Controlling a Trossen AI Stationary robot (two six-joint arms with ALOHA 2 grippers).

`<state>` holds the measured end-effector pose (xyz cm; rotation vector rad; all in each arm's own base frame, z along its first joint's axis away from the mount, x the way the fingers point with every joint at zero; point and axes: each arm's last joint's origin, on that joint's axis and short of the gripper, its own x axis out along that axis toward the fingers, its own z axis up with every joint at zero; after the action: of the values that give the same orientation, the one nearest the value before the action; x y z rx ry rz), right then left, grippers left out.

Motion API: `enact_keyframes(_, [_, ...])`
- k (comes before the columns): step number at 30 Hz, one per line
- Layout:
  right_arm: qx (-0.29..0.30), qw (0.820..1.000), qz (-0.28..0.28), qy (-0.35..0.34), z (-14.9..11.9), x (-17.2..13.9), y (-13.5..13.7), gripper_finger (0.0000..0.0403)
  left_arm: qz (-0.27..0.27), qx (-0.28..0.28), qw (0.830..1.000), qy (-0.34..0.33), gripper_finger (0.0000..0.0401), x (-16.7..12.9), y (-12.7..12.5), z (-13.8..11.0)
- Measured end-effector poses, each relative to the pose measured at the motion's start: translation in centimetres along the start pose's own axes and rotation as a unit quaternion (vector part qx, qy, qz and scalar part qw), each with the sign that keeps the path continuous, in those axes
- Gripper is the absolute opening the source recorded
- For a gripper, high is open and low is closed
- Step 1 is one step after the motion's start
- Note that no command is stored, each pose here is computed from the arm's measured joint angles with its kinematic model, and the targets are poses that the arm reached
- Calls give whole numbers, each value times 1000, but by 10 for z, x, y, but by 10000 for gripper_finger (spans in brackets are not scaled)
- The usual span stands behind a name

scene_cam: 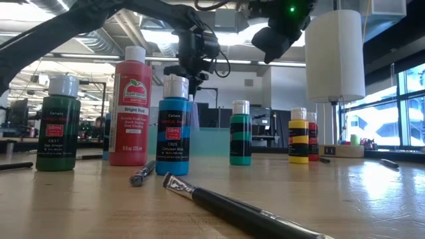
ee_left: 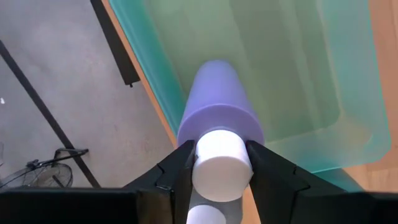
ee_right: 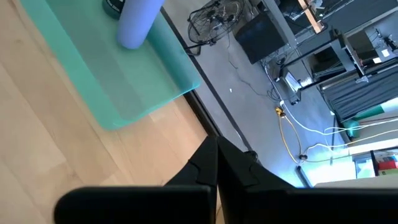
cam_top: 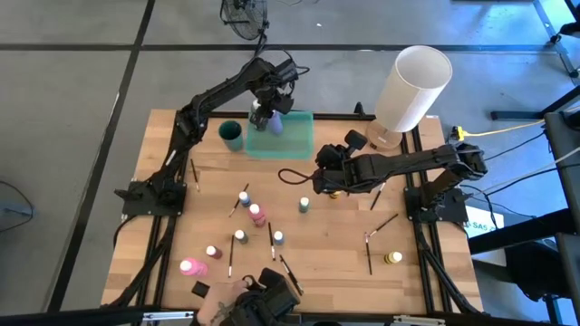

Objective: Pick & Place Paint Supplies
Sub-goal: Put the big violet paint bottle into the green bin

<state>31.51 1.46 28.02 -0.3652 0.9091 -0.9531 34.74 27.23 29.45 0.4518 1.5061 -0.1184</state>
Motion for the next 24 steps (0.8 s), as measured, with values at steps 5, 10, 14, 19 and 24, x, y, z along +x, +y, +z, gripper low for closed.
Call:
enact_keyframes(5, [0, 1000, 0, 0, 0, 0, 0, 1, 4, -3, 1000, -2, 127, 0, 2, -1])
enact_keyframes(10, [1, 1000, 0, 0, 0, 0, 0, 1, 3, -5, 1000, -2, 128, 0, 2, -2])
enact_keyframes(14, [2, 1000, 0, 0, 0, 0, 0, 1, -7, -3, 1000, 10, 128, 0, 0, -4])
enact_keyframes(19, [2, 1000, 0, 0, 0, 0, 0, 1, -31, 0, 999, 29, 128, 0, -5, -7])
enact_keyframes(24, [2, 1000, 0, 0, 0, 0, 0, 1, -41, -29, 998, 37, 128, 0, -8, -8])
